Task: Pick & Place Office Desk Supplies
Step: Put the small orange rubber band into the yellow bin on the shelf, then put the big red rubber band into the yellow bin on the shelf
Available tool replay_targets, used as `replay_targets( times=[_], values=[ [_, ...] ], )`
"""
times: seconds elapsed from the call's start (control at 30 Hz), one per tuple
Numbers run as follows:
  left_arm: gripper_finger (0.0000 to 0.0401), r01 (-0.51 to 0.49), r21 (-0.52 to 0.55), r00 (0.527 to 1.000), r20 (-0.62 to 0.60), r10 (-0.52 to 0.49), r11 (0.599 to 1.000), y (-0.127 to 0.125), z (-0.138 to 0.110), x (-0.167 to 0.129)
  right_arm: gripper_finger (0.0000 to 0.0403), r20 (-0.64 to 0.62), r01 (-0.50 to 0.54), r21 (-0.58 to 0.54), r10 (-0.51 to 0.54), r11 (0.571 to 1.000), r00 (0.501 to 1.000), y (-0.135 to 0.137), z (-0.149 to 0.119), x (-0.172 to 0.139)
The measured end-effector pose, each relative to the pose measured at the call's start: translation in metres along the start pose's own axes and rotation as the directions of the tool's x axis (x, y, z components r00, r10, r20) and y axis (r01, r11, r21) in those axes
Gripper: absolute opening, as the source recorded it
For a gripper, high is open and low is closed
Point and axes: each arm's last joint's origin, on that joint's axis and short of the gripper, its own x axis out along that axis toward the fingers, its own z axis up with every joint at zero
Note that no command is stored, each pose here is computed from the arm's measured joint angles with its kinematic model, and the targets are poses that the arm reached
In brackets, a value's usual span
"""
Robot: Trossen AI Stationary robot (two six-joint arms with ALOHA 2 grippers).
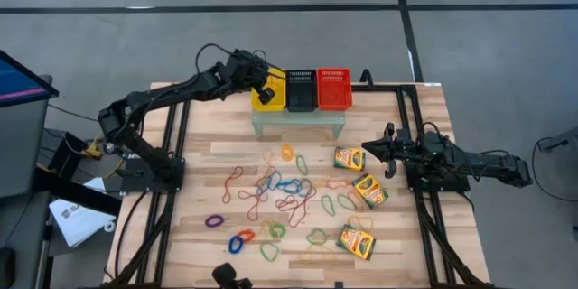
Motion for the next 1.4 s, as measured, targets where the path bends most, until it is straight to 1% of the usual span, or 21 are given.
replay_targets(
  times=[0.13,0.3,0.4,0.5,0.6,0.7,0.77,0.87,0.97,1.03,1.13,1.23,1.3,1.4],
  values=[
    [0.0083,0.008,0.046,1.000,0.007,-0.008,0.999,-0.003,0.002,-0.006,0.0017,0.000,0.000,0.000,0.000,1.000,1.000,0.000,0.000,0.000],
    [0.0170,0.012,0.053,1.000,0.018,-0.013,0.999,-0.008,0.005,-0.016,0.0017,0.000,0.000,0.000,0.000,1.000,1.000,0.000,0.000,0.000],
    [0.0218,0.025,0.060,0.999,0.026,-0.027,0.998,-0.013,0.008,-0.033,0.0017,0.000,0.000,0.000,0.000,1.000,1.000,0.000,0.000,0.000],
    [0.0247,0.016,0.084,1.000,0.010,-0.017,0.996,-0.022,0.009,-0.058,0.0017,0.000,0.000,0.000,0.000,1.000,1.000,0.000,0.000,0.000],
    [0.0256,0.072,0.064,0.997,-0.004,-0.072,0.995,-0.034,0.007,-0.090,0.0017,0.000,0.000,0.000,0.000,1.000,1.000,0.000,0.000,0.000],
    [0.0252,0.148,0.008,0.988,-0.036,-0.148,0.989,-0.048,0.001,-0.121,0.0017,0.000,0.000,0.000,0.000,1.000,1.000,0.000,0.000,0.000],
    [0.0248,0.198,-0.008,0.977,-0.074,-0.198,0.980,-0.058,-0.005,-0.138,0.0017,0.000,0.000,0.000,0.000,1.000,1.000,0.000,0.000,0.000],
    [0.0242,0.257,-0.033,0.954,-0.151,-0.259,0.966,-0.077,-0.017,-0.156,0.0017,0.000,0.001,0.000,-0.001,1.000,1.000,0.000,0.000,0.000],
    [0.0239,0.291,-0.041,0.922,-0.255,-0.292,0.956,-0.098,-0.031,-0.166,0.0017,0.000,0.001,0.000,-0.001,1.000,1.000,0.000,0.000,0.000],
    [0.0238,0.296,-0.029,0.901,-0.322,-0.290,0.955,-0.111,-0.040,-0.171,0.0017,0.000,0.001,0.000,-0.001,1.000,1.000,0.000,0.000,0.000],
    [0.0238,0.246,-0.025,0.898,-0.369,-0.238,0.969,-0.126,-0.050,-0.172,0.0017,0.000,0.001,0.000,-0.001,1.000,1.000,0.000,0.000,0.000],
    [0.0241,0.205,-0.024,0.892,-0.407,-0.197,0.979,-0.134,-0.055,-0.165,0.0017,0.001,0.002,0.000,-0.002,1.000,1.000,0.000,0.000,0.000],
    [0.0241,0.185,-0.013,0.883,-0.436,-0.173,0.983,-0.139,-0.063,-0.157,0.0017,0.000,0.001,0.000,-0.001,1.000,1.000,0.000,0.000,0.000],
    [0.0242,0.176,0.012,0.850,-0.506,-0.146,0.984,-0.142,-0.082,-0.145,0.0017,0.000,0.001,0.000,-0.001,1.000,1.000,0.000,0.000,0.000]
  ],
)
